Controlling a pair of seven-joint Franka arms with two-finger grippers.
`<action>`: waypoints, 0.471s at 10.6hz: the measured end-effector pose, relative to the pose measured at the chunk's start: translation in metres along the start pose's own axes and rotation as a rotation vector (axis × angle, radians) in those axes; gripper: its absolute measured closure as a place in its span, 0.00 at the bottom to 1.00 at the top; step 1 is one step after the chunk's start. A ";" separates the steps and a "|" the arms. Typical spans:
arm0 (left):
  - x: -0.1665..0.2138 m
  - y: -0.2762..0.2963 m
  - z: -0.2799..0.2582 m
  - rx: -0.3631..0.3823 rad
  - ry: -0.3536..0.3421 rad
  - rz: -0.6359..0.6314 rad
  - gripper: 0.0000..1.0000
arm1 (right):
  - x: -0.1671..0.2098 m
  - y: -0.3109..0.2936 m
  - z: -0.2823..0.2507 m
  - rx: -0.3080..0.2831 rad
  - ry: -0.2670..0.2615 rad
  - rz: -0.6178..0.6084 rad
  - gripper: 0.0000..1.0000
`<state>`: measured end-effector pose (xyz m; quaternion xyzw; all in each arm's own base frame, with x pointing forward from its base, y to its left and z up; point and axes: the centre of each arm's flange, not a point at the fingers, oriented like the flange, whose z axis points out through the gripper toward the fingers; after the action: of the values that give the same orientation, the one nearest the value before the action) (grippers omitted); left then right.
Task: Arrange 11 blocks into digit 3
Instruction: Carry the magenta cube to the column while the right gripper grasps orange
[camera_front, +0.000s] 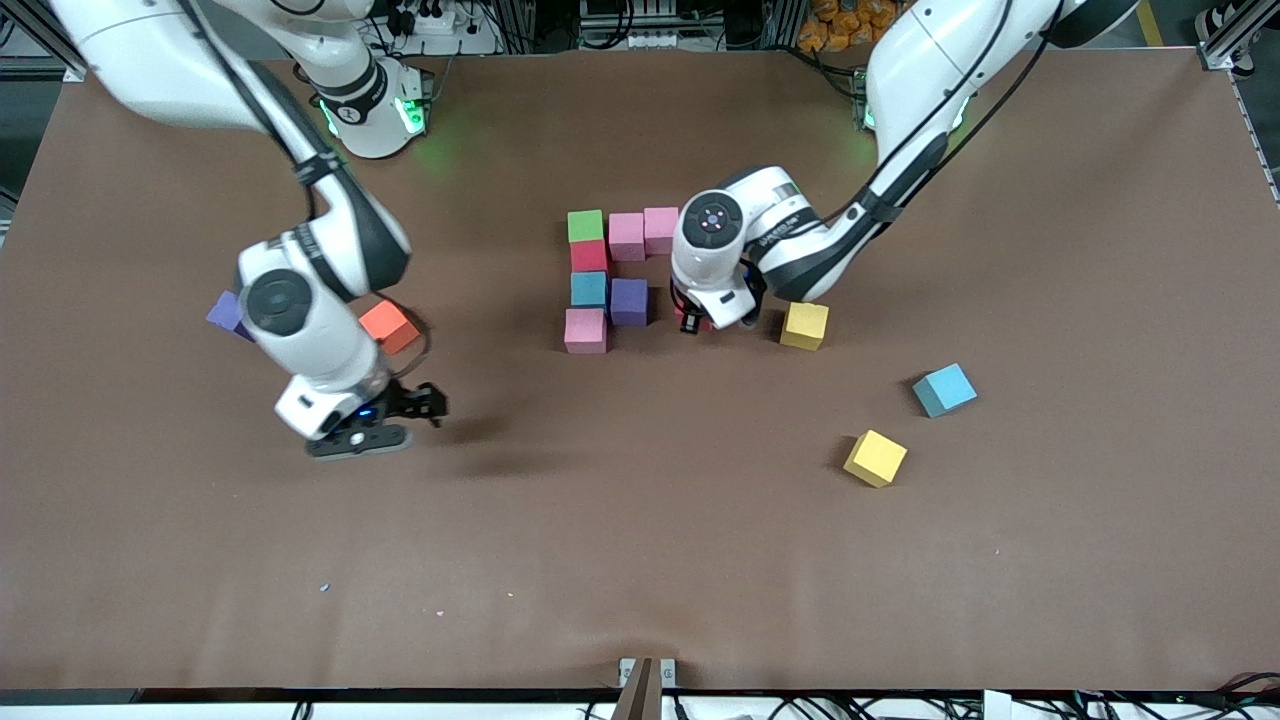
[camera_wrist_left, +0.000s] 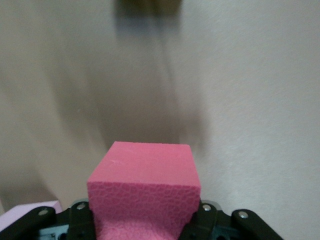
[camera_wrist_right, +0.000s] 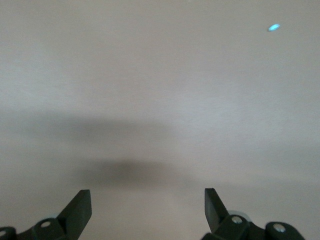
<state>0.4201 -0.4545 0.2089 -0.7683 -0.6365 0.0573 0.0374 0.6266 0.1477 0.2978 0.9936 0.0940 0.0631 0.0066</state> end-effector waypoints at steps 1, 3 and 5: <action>-0.005 -0.002 0.003 -0.001 -0.009 -0.018 0.39 | -0.001 0.015 0.002 -0.002 -0.006 -0.037 0.00; -0.013 0.001 0.008 -0.013 -0.048 -0.064 0.39 | -0.007 0.037 0.010 -0.004 -0.030 -0.132 0.00; -0.019 0.000 0.015 -0.011 -0.068 -0.093 0.39 | -0.025 0.047 0.026 0.013 -0.076 -0.203 0.00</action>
<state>0.4151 -0.4732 0.1947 -0.7357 -0.6727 0.0781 0.0143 0.6140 0.0966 0.2697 0.9807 0.1940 0.0238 0.0101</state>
